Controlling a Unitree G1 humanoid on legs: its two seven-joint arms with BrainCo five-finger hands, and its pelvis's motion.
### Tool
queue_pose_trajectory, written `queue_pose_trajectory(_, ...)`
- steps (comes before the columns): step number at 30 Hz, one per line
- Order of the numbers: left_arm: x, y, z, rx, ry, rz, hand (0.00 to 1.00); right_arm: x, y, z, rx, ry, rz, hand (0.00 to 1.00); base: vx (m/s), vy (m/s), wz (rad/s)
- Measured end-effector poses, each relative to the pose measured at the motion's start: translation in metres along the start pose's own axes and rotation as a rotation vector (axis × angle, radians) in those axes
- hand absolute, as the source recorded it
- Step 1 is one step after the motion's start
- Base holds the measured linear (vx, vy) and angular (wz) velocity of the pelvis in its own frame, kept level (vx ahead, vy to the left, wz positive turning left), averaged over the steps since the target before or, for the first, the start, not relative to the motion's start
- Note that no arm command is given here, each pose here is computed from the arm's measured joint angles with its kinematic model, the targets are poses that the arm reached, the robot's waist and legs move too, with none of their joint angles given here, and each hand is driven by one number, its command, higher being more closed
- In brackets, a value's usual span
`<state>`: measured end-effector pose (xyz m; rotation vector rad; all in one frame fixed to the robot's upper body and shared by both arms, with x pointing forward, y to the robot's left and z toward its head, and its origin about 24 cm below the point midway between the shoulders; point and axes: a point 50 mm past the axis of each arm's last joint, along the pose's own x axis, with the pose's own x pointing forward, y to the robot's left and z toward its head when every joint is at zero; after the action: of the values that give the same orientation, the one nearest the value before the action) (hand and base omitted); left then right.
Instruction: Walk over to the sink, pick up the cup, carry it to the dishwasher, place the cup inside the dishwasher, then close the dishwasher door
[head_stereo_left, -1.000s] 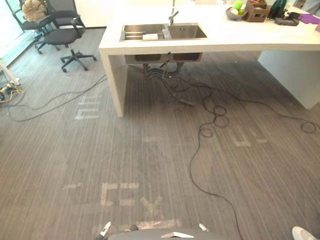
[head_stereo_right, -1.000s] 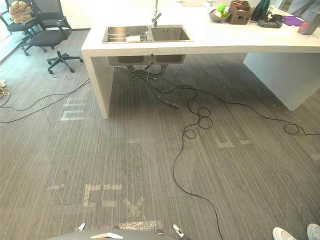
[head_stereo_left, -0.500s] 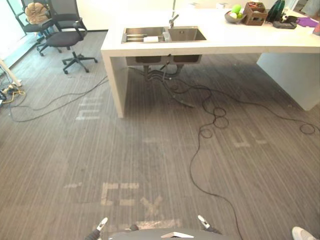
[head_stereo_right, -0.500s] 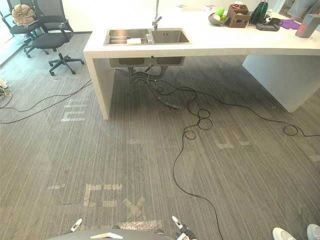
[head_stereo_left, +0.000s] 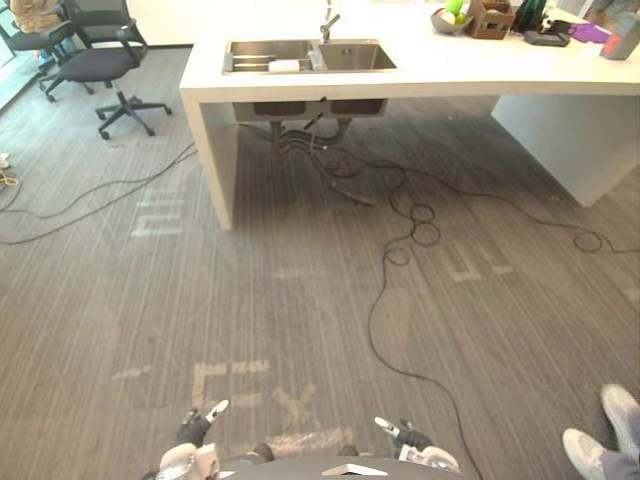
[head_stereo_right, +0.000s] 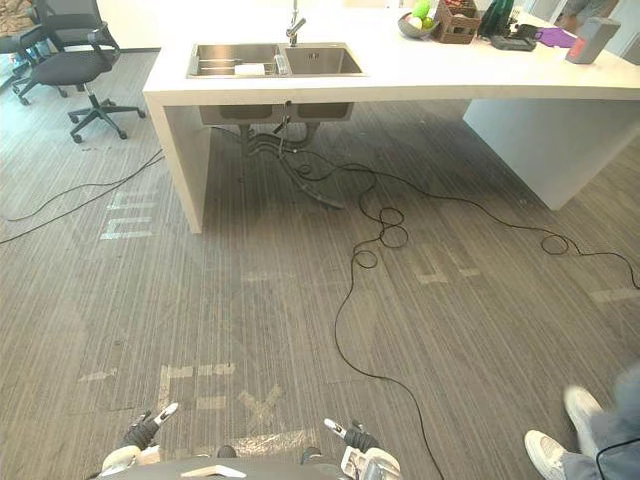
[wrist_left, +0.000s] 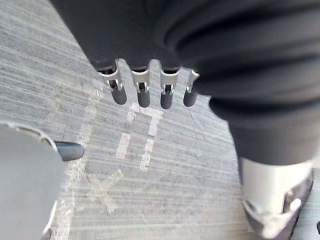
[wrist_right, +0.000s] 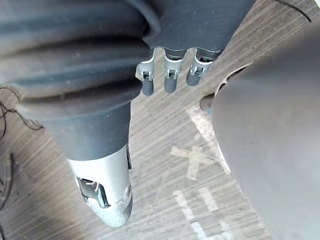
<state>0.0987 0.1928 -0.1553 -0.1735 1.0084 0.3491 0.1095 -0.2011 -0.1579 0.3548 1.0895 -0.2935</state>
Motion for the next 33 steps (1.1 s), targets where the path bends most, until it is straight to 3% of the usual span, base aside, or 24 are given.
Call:
queue_pose_trajectory(3,0.002,-0.007,0.005,-0.020,0.006,-0.050,0.00,0.000,-0.001,-0.001,0.097,0.015,0.001,0.00,-0.05,0.064,0.04)
queue_pose_trajectory(6,0.004,-0.007,0.004,-0.125,0.047,-0.063,0.00,0.000,-0.007,0.012,0.215,-0.030,-0.001,0.00,-0.02,0.061,0.09)
queue_pose_trajectory(10,0.004,0.000,0.001,-0.226,0.077,-0.090,0.00,-0.006,-0.015,-0.019,0.395,0.052,-0.018,0.00,0.07,0.005,0.23)
queue_pose_trajectory(15,0.004,0.001,0.004,-0.230,0.032,-0.088,0.00,-0.017,-0.027,-0.055,0.462,0.120,-0.076,0.00,0.20,-0.101,0.08)
queue_pose_trajectory(21,0.002,-0.005,0.000,-0.254,0.003,-0.087,0.00,-0.022,-0.041,-0.061,0.448,0.120,-0.117,0.00,0.49,-0.310,0.17)
queue_pose_trajectory(26,-0.007,-0.035,0.026,-0.253,-0.220,-0.114,0.00,-0.017,-0.048,-0.025,0.324,-0.009,-0.117,0.00,0.60,-0.210,-0.06)
queue_pose_trajectory(33,-0.043,-0.079,0.125,-0.192,-0.724,-0.197,0.00,-0.002,-0.001,0.031,0.277,-0.113,0.052,0.00,0.44,-0.033,-0.24)
